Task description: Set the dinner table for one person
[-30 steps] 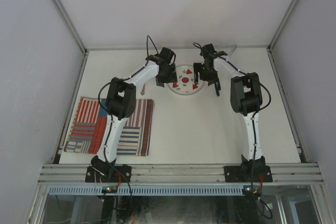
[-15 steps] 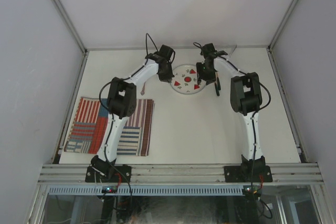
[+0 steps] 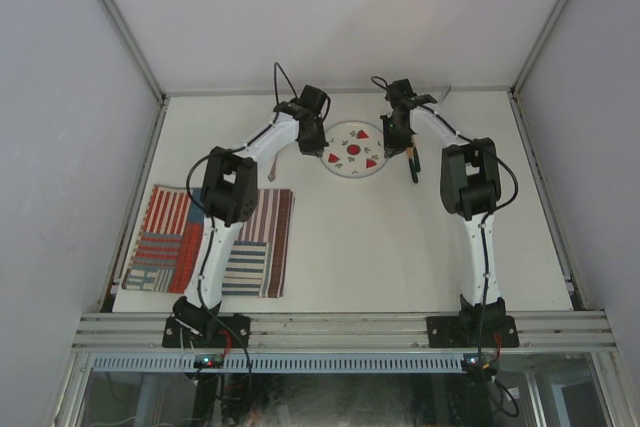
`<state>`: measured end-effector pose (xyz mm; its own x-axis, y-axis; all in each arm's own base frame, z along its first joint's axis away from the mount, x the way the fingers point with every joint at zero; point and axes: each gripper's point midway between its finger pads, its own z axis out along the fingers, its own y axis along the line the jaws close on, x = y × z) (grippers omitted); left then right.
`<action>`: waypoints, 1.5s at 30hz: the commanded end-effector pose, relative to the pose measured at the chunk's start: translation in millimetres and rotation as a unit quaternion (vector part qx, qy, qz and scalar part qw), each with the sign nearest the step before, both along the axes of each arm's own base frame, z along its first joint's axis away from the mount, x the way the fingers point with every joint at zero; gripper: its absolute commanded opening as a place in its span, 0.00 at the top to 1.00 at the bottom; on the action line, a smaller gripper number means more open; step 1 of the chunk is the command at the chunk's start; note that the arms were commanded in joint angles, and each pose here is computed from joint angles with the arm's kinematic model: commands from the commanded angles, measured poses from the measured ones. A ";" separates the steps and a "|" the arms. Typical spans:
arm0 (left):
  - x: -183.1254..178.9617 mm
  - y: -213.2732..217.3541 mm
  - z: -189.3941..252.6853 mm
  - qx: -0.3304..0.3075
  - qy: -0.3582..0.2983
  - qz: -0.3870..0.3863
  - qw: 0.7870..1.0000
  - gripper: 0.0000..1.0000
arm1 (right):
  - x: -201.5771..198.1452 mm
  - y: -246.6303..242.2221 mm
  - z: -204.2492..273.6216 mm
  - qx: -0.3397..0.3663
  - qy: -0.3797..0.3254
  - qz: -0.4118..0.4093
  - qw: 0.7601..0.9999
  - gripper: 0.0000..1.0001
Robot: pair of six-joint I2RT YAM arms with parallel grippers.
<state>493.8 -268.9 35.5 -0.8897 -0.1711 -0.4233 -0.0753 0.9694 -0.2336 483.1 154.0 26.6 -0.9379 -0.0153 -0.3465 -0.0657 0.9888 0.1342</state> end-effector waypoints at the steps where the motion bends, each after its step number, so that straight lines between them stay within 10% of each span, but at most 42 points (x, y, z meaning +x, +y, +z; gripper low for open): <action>1: -16.5 -3.8 5.1 0.000 -0.005 -0.023 1.000 1.00 | -25.6 39.8 -16.8 0.017 0.022 0.055 0.998 1.00; 45: -92.9 53.9 41.6 0.055 -0.003 -0.005 0.998 1.00 | -90.0 115.9 23.7 0.059 0.018 0.150 0.987 1.00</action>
